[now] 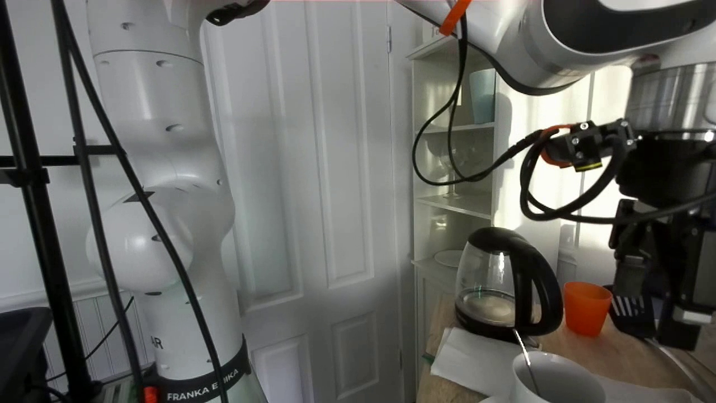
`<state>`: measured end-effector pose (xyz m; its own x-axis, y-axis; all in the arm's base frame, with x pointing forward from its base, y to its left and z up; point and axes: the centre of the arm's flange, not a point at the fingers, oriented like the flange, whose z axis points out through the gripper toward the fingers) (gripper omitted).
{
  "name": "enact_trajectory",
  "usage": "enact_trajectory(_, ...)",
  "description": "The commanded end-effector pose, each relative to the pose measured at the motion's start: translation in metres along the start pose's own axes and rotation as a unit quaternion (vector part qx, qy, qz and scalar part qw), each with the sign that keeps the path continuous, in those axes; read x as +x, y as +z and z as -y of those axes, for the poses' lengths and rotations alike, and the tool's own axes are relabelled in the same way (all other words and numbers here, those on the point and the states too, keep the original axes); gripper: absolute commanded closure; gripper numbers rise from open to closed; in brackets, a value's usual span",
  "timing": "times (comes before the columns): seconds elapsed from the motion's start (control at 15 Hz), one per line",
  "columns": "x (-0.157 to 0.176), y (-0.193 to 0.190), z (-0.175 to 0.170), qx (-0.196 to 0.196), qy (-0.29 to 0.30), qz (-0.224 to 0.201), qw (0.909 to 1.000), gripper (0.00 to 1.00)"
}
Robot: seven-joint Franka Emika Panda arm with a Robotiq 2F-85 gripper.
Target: Put the white towel on the box
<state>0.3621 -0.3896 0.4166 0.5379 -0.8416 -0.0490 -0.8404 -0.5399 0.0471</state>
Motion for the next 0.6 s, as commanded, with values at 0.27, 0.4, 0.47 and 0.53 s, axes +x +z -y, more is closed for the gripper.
enact_trajectory(0.27,0.027,0.042,-0.017,-0.007,0.116,-0.02,0.9931,0.0)
enact_trajectory(0.4,0.03,0.05,-0.017,-0.011,0.128,-0.021,0.9915,0.0)
enact_trajectory(0.47,0.03,0.051,-0.017,-0.011,0.13,-0.021,0.9912,0.0)
enact_trajectory(0.53,0.031,0.051,-0.017,-0.011,0.131,-0.022,0.991,0.0)
